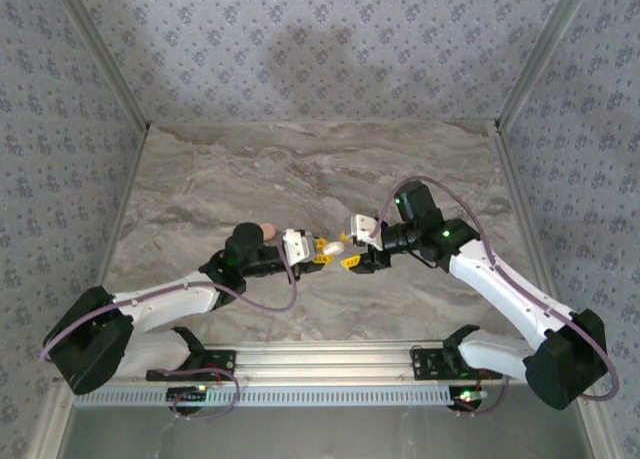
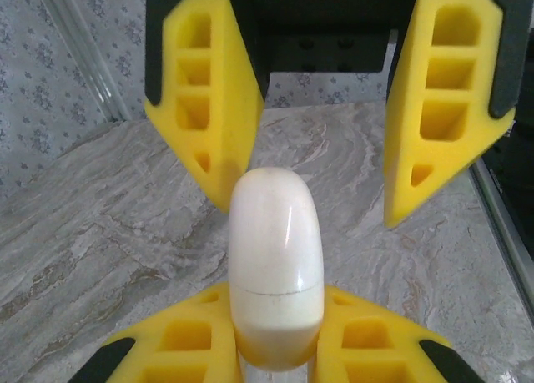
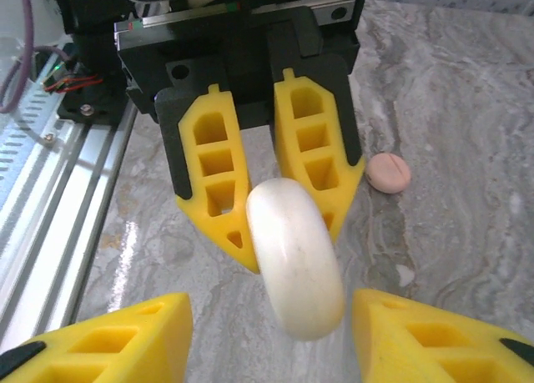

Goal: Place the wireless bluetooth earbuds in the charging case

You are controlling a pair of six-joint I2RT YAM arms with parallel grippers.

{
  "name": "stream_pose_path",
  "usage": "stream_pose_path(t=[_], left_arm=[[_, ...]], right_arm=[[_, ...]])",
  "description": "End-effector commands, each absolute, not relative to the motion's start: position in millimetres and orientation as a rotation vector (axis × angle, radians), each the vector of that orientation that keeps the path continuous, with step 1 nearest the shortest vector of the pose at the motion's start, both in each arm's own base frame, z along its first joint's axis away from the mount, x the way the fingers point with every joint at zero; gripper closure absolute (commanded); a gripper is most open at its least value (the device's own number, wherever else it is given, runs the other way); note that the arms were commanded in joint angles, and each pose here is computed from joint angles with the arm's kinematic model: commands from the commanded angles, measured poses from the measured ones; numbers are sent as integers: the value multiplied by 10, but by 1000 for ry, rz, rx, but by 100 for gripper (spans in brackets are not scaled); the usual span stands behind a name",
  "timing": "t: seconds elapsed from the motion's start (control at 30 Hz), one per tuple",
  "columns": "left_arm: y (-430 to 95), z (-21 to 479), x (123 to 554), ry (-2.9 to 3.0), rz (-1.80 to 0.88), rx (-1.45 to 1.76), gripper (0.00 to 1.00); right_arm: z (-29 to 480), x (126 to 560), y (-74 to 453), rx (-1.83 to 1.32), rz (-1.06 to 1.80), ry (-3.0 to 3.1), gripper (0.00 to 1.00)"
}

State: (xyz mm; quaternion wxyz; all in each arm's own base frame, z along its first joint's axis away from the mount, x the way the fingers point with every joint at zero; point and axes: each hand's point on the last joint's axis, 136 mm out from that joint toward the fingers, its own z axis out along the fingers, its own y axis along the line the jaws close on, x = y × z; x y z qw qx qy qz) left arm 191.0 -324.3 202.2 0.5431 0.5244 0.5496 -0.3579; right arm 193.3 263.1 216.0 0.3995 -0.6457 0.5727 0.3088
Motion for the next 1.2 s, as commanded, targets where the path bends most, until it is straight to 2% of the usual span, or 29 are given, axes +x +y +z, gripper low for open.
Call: stream_pose_path(t=[0.0,0.17,0.43,0.53,0.73,0.9,1.0,1.17], left_arm=[[-3304,2263,1907,1231,-879,1232,87],[-3306,2265,1904,1232,-885,1231,87],[-3307,2293,1903,1226,-888,1226,86],[-3303,2291,1914,1231,-881,1222,83],[-3229,2212,2027,1303,-821,1165,60],[-3057,2163,2157,1386,-736,1058,41],[-2923,2137,2258,1440,-674,973,35],[-2570,2135,2552,1551,-524,734,15]], right_arm=[[2344,1860,2729,-1678,824,1313,49],[2316,1866,2776,-1704,836,1286,59],[2264,1903,2781,-1726,808,1285,84],[2277,1897,2753,-1733,799,1300,86],[2198,1898,2619,-1722,801,1465,86],[1871,2040,2423,-1645,765,1805,87],[1669,2065,2385,-1619,811,1960,86],[1355,2157,2412,-1597,866,2141,83]])
